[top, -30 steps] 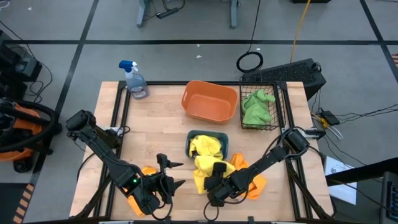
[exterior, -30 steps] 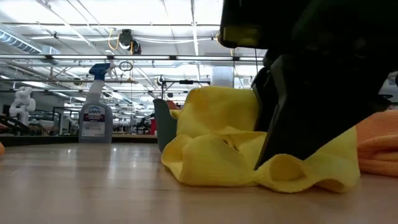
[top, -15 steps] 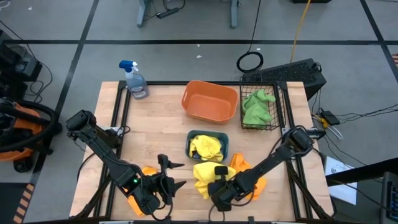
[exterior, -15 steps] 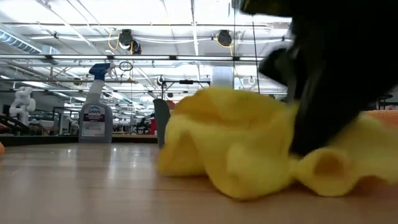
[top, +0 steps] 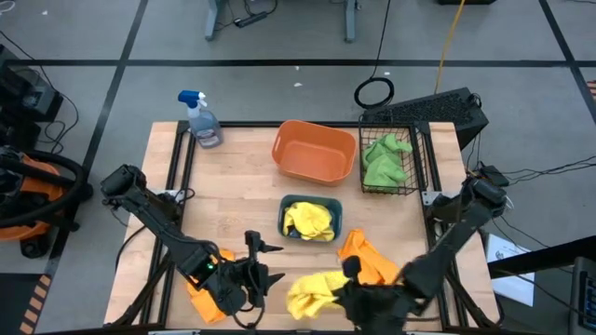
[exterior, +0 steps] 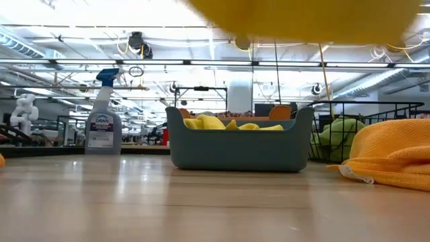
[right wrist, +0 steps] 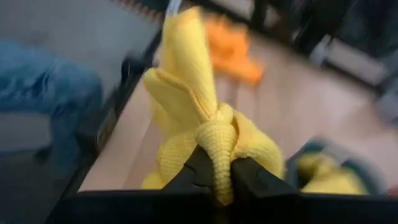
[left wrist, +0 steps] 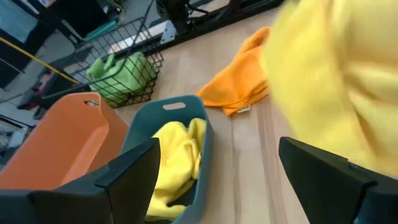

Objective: Sort microfiber towel by color & place in baskets
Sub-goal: Put the yellow microfiber towel into the blue bin

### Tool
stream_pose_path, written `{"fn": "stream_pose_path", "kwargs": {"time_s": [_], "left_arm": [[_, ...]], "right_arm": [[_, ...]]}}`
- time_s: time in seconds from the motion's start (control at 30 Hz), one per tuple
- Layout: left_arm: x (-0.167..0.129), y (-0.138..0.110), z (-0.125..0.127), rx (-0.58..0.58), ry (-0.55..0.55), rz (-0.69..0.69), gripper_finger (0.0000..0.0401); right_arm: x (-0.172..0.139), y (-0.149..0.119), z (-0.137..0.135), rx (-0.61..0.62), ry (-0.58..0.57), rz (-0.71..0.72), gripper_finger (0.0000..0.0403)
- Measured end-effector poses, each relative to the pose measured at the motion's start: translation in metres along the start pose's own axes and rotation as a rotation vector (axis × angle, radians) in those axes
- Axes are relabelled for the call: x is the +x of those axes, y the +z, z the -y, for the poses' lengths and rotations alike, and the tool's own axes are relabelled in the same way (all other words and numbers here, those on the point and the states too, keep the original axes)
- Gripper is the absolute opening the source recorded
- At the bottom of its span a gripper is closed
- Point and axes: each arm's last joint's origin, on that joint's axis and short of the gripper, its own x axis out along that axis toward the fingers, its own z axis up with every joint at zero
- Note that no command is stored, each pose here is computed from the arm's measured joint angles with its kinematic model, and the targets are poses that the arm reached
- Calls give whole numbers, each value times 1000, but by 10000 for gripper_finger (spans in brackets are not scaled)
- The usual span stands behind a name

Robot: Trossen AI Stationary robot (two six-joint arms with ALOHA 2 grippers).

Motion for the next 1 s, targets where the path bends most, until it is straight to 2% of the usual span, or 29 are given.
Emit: {"fn": "stream_pose_path", "kwargs": {"time_s": [0.17,0.27,0.4,0.77,0.9,1.0], "left_arm": [[20,0,2,23,-59,-6,333],[31,4,4,44,-103,27,333],[35,15,3,42,-108,117,333],[26,42,6,-4,-187,373,333],[24,44,7,19,-184,399,330],[20,43,11,46,-191,405,309]], "right_arm": [[-39,22,-11,-117,-126,226,3],[-53,31,-18,-197,-195,310,3],[-63,39,-22,-250,-260,375,3],[-56,44,-11,-177,-338,365,5],[-50,45,-4,-129,-342,362,5],[-45,45,2,-103,-350,351,6]]}}
